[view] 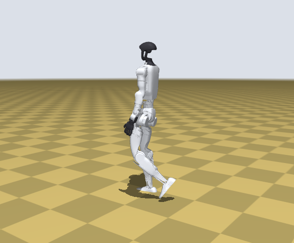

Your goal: Walk run

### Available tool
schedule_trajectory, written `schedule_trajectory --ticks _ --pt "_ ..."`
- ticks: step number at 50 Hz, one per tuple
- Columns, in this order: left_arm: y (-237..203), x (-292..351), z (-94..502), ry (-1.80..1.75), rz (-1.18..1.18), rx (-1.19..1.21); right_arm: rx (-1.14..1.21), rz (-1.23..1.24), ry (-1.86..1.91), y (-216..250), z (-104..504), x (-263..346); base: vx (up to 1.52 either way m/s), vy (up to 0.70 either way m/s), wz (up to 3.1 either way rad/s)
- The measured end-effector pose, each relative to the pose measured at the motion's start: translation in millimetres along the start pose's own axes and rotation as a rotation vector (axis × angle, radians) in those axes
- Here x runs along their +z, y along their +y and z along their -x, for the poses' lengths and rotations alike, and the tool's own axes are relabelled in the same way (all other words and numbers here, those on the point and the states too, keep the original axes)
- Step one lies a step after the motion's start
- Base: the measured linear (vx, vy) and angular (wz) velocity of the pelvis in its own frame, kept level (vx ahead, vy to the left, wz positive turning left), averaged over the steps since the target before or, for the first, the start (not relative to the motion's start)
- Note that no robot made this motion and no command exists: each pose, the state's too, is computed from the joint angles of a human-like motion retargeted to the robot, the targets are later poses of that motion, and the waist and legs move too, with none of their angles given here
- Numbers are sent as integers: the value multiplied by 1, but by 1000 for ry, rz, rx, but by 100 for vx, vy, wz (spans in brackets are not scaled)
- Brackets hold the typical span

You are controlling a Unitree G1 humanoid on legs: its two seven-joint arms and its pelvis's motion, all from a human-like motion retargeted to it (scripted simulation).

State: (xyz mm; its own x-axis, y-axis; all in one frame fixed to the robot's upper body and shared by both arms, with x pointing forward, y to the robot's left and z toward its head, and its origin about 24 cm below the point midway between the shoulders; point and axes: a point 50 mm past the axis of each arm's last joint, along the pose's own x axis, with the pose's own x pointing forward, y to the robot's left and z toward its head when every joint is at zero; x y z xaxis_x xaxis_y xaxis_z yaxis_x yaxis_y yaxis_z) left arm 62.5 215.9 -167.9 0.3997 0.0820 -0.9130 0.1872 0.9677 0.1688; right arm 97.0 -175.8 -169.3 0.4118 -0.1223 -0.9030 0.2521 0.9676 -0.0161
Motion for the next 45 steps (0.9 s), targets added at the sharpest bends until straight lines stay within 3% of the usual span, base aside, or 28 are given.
schedule_trajectory --ticks 13,21,31,45 --pt "-60 -120 56 433 65 -126 98 -47 -433 32 0 159 37 0 -15" --pt "-69 -130 65 476 56 -156 95 -9 -494 23 5 180 50 14 -29" --pt "-49 -77 29 328 36 -115 90 -18 -251 5 -8 98 52 20 -29" --pt "21 104 -18 -194 71 38 4 -14 196 -30 16 -57 39 12 -16"
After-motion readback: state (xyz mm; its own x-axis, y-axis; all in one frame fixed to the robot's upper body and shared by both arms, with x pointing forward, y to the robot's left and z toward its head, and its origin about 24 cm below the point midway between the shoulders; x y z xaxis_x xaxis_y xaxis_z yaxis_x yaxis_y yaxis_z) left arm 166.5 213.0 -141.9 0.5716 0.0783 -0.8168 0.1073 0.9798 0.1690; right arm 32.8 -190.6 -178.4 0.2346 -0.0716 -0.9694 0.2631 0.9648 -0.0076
